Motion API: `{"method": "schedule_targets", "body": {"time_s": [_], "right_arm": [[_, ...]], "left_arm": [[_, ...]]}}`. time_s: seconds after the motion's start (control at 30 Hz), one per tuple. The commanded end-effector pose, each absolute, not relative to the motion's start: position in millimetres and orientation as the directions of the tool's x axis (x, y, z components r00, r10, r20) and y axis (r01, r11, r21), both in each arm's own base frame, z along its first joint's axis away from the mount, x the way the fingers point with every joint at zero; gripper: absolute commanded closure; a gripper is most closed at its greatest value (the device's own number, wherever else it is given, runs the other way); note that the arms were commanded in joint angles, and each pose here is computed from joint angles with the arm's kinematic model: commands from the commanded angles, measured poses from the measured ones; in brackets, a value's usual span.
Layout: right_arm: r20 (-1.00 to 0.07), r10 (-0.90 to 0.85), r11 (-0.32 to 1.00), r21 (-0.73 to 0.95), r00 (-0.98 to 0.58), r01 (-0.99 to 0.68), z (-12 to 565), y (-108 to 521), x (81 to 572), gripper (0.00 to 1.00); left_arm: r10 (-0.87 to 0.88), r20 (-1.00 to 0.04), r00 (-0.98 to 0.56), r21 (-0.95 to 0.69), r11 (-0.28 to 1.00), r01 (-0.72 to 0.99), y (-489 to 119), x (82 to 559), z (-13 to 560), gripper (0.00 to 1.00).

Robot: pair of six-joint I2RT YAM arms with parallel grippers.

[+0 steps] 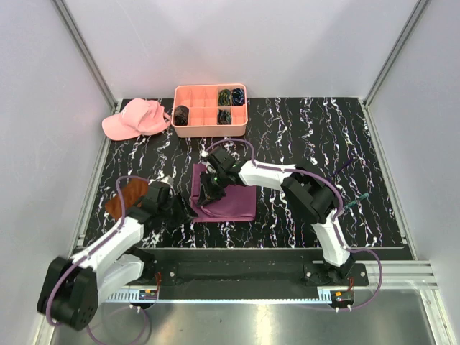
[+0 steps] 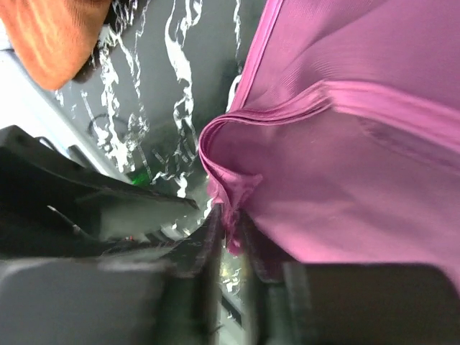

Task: Fold the napkin into a case and place the utensils inside
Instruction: Fold the rectangle-folded napkin at the center of the board.

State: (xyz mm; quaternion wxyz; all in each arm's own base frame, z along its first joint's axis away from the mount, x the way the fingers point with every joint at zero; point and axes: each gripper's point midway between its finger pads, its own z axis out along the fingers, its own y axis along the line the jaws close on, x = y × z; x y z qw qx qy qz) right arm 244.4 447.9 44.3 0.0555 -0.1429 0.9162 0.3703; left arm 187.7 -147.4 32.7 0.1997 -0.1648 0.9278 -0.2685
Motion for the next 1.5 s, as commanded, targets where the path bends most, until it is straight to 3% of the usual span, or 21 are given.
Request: {"method": "schedule_targets", "body": {"time_s": [0.0,0.03,0.17,0.2,0.27,0.4,0.5,0.77,1.07,1.17,1.37,1.47], "right_arm": [[-0.202,-0.227,0.611,0.732,-0.953,-0.3,67.3,461.3,235.1,0.57],[-0.234,-0.22,0.603,0.731,-0.947,-0.32,79.1,458.8,237.5,0.49],[-0.269,-0.163,0.599,0.738,-0.949,-0.312,103.5,434.9,253.4,0.34],[-0.278,-0.147,0.601,0.737,-0.949,-0.309,108.9,430.8,257.1,0.25],[-0.306,-0.095,0.624,0.723,-0.947,-0.296,118.0,415.8,269.0,0.23],[-0.277,0.054,0.698,0.698,-0.959,-0.162,98.4,373.1,309.1,0.2],[-0.271,0.071,0.713,0.687,-0.96,-0.141,79.8,362.5,323.3,0.19],[-0.315,0.072,0.749,0.643,-0.946,-0.157,61.4,356.2,350.9,0.31],[-0.308,0.038,0.76,0.627,-0.951,-0.172,43.3,359.3,359.9,0.33],[-0.298,0.038,0.755,0.634,-0.954,-0.168,40.2,363.1,362.2,0.43],[-0.294,0.047,0.717,0.675,-0.955,-0.173,50.8,378.3,371.1,0.72],[-0.297,0.056,0.665,0.723,-0.953,-0.186,66.9,402.7,375.1,0.77]], "left_arm": [[-0.464,-0.372,-0.804,-0.567,0.799,-0.198,-132.6,188.6,70.4,0.52],[-0.468,-0.386,-0.795,-0.579,0.794,-0.186,-133.3,190.4,81.5,0.5],[-0.489,-0.408,-0.771,-0.622,0.767,-0.157,-139.6,201.4,114.3,0.47],[-0.484,-0.4,-0.778,-0.612,0.773,-0.166,-140.6,205.8,112.2,0.47],[-0.447,-0.427,-0.786,-0.621,0.777,-0.104,-150.3,221.0,124.6,0.47],[-0.335,-0.346,-0.876,-0.605,0.794,-0.065,-173.3,237.9,108.2,0.52],[-0.302,-0.335,-0.893,-0.604,0.796,-0.042,-181.5,245.5,97.3,0.55],[-0.32,-0.283,-0.904,-0.624,0.777,-0.08,-183.9,234.5,61.6,0.71],[-0.328,-0.251,-0.91,-0.599,0.792,-0.12,-175.3,216.0,33.3,0.77],[-0.33,-0.252,-0.91,-0.592,0.797,-0.125,-172.9,212.6,28.3,0.79],[-0.336,-0.277,-0.9,-0.596,0.795,-0.114,-173.7,209.2,31.8,0.82],[-0.359,-0.309,-0.881,-0.625,0.775,-0.096,-175.5,211.6,46.6,0.76]]}}
